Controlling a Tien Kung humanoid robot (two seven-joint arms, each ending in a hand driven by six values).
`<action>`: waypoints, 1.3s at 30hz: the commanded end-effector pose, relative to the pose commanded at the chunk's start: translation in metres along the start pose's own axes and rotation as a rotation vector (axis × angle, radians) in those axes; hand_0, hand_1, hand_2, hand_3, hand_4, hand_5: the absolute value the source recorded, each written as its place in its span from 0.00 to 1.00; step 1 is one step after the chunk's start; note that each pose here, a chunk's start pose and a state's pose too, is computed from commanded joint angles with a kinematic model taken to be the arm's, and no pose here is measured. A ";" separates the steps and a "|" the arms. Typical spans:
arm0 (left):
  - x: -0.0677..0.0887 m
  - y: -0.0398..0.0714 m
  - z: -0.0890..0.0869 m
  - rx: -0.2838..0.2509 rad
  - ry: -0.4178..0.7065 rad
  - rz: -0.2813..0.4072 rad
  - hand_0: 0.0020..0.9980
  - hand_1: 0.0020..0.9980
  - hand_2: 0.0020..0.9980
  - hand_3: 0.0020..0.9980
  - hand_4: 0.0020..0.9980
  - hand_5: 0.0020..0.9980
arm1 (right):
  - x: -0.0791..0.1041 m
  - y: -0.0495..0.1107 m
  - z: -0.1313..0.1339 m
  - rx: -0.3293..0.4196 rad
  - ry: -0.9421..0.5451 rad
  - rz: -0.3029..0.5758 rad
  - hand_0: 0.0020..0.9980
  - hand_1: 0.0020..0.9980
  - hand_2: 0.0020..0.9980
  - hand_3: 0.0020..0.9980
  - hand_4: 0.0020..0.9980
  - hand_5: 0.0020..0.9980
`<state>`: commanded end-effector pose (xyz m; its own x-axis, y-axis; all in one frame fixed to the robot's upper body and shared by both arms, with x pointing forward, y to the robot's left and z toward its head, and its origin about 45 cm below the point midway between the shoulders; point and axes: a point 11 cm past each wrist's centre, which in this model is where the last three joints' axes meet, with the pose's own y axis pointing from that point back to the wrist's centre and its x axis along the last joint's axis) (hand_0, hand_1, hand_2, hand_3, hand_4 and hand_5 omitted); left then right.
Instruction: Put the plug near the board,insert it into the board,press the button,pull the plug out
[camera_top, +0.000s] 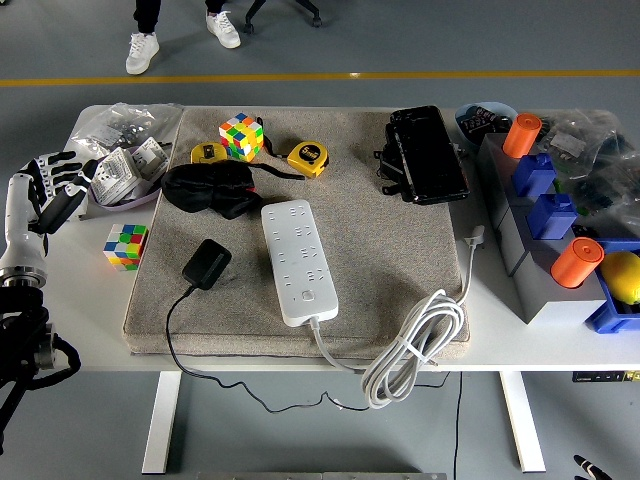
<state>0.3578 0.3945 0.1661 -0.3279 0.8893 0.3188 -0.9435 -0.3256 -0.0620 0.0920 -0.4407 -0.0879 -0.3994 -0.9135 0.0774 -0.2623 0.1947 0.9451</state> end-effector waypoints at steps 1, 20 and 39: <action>0.000 0.000 0.000 0.001 -0.002 -0.003 0.56 0.62 0.62 0.64 0.93 0.55 | 0.001 0.000 0.001 -0.002 0.003 0.001 0.64 0.70 0.70 0.60 0.89 0.53; 0.003 0.005 -0.004 0.009 0.005 -0.001 0.56 0.62 0.62 0.64 0.92 0.55 | 0.008 0.002 0.003 -0.012 0.026 0.006 0.65 0.70 0.70 0.60 0.88 0.53; 0.000 0.001 0.008 -0.024 0.033 0.009 0.56 0.62 0.62 0.64 0.92 0.55 | 0.006 0.002 -0.006 0.012 -0.016 0.007 0.65 0.70 0.70 0.60 0.88 0.53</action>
<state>0.3577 0.3917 0.1738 -0.3371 0.8968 0.2865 -0.9414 -0.3260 -0.0871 0.0944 -0.4485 -0.0839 -0.4156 -0.9062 0.0784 -0.2699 0.2052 0.9407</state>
